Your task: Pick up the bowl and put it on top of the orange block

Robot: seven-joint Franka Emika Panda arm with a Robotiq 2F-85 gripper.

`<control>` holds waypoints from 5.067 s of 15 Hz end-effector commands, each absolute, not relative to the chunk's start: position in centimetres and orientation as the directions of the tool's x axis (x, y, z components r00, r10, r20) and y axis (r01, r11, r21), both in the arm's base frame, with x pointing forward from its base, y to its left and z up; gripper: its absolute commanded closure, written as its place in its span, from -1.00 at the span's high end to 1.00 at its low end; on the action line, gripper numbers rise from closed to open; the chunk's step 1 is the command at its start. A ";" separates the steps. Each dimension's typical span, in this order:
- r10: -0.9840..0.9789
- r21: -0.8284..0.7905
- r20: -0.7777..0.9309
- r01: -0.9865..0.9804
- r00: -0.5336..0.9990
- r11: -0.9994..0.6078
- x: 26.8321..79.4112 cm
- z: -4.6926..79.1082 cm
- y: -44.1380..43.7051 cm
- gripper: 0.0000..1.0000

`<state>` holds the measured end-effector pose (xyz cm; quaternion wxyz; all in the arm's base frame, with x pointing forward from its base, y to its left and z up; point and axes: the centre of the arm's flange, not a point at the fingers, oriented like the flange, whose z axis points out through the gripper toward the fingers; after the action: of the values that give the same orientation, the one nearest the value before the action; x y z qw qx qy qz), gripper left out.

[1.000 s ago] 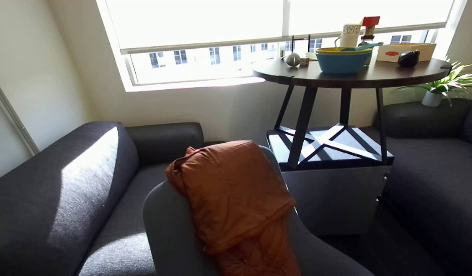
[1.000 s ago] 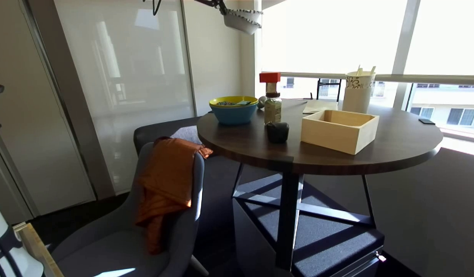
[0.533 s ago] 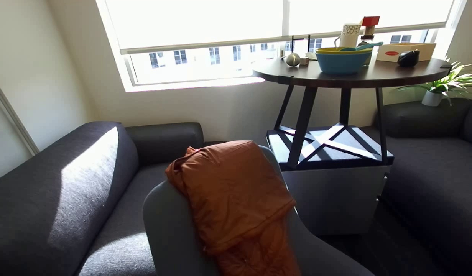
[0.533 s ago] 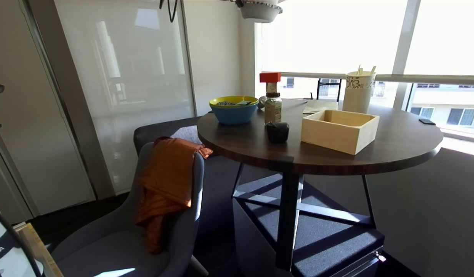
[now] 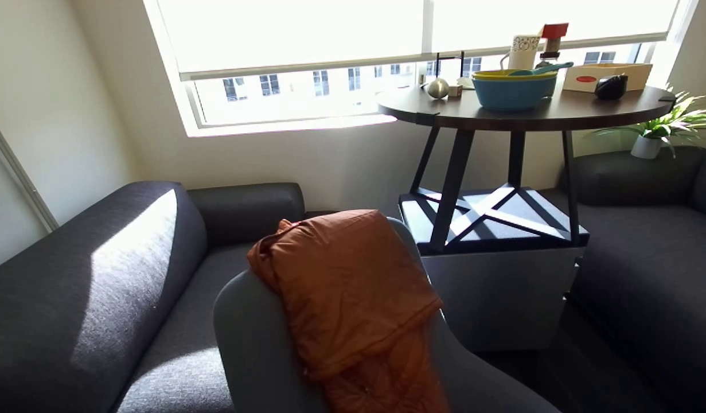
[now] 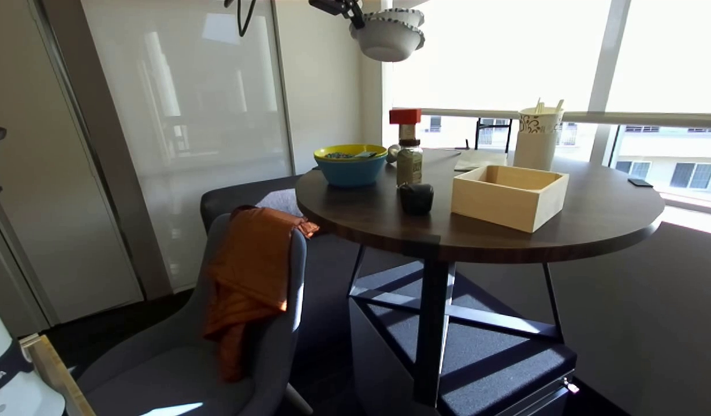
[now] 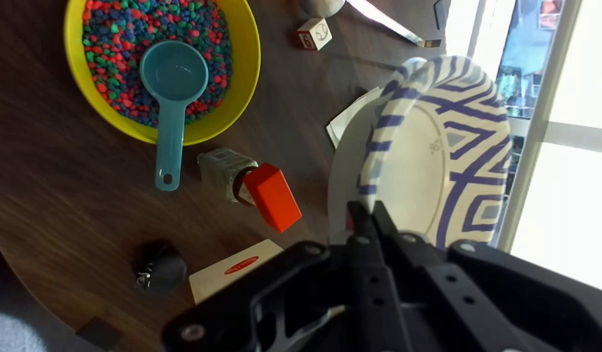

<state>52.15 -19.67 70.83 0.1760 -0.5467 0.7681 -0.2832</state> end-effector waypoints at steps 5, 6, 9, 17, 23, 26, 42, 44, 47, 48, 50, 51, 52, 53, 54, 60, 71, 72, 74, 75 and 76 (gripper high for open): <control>-0.905 -0.681 0.033 -0.672 -0.425 0.291 51.3 68.8 -21.6 -0.98; -0.895 -0.691 0.008 -0.650 -0.445 0.317 50.7 68.3 -22.3 -0.98; -0.865 -0.699 -0.095 -0.586 -0.492 0.410 49.9 66.8 -23.9 -0.98; -0.892 -0.704 -0.077 -0.609 -0.446 0.365 50.1 65.8 -23.4 -0.94; -0.887 -0.762 -0.088 -0.543 -0.453 0.353 48.9 65.0 -23.3 -0.98; -0.885 -0.810 -0.074 -0.490 -0.459 0.323 47.7 64.2 -24.0 -0.98; -0.958 -0.780 0.006 -0.601 -0.286 0.174 43.0 64.1 -25.3 -0.94; -0.962 -0.775 -0.014 -0.605 -0.273 0.183 44.4 63.2 -24.8 -0.98; -0.963 -0.762 -0.045 -0.614 -0.266 0.205 46.1 62.3 -24.0 -0.98; -0.962 -0.757 -0.049 -0.619 -0.267 0.211 46.5 62.0 -23.9 -0.98; -0.957 -0.750 -0.045 -0.623 -0.287 0.223 47.3 61.3 -24.0 -0.98; -0.951 -0.753 -0.046 -0.616 -0.305 0.234 47.6 61.2 -24.2 -0.98; -0.946 -0.759 -0.049 -0.604 -0.319 0.243 47.8 61.0 -24.4 -0.98; -0.941 -0.767 -0.052 -0.589 -0.335 0.252 47.9 61.1 -24.6 -0.98; -0.938 -0.781 -0.051 -0.573 -0.342 0.251 47.9 61.0 -24.6 -0.98; -0.943 -0.787 -0.024 -0.575 -0.331 0.222 48.0 60.5 -24.6 -0.98; -0.943 -0.776 -0.005 -0.593 -0.333 0.214 48.7 59.2 -24.5 -0.98; -0.942 -0.776 0.000 -0.595 -0.334 0.211 48.6 59.0 -24.6 -0.98; -0.941 -0.773 0.002 -0.598 -0.338 0.214 48.5 58.7 -24.9 -0.98; -0.940 -0.771 0.001 -0.599 -0.342 0.217 48.4 58.6 -25.1 -0.98; -0.939 -0.769 0.004 -0.601 -0.343 0.216 48.3 58.5 -25.2 -0.98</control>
<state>48.42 -25.06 58.58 0.2484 -0.5253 0.7393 -0.3402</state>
